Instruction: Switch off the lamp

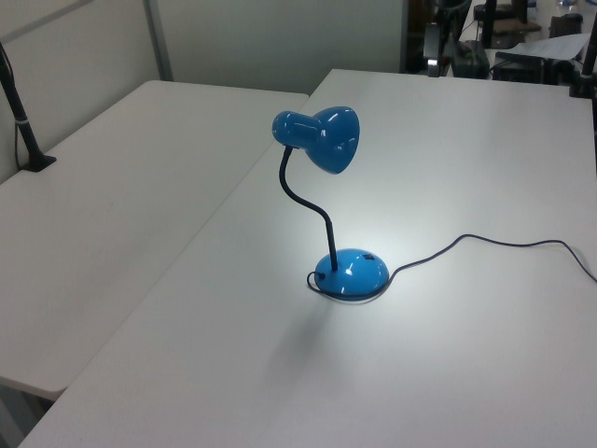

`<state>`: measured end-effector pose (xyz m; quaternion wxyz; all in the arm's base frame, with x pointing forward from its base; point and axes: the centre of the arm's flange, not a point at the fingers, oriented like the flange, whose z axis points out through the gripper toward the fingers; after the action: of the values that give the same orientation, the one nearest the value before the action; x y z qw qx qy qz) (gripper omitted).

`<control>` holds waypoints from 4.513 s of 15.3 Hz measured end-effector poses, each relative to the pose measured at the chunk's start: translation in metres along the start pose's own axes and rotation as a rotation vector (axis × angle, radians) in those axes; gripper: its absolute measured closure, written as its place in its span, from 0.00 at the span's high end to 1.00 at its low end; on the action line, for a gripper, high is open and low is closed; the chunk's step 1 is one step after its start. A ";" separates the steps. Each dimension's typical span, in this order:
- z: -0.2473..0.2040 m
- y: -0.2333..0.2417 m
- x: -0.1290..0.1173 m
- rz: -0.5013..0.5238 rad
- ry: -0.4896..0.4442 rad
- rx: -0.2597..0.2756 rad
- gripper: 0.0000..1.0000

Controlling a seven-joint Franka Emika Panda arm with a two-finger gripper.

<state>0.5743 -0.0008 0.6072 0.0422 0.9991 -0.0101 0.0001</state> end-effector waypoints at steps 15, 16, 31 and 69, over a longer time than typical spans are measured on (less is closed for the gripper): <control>0.000 0.000 -0.002 0.000 -0.015 -0.001 1.00; 0.000 0.000 -0.002 0.000 -0.015 -0.001 1.00; 0.001 0.000 -0.003 -0.062 -0.024 0.000 0.02; 0.228 -0.172 -0.015 -0.597 0.063 0.032 0.01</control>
<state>0.5629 0.1518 0.3656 0.0248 0.9580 0.2852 0.0189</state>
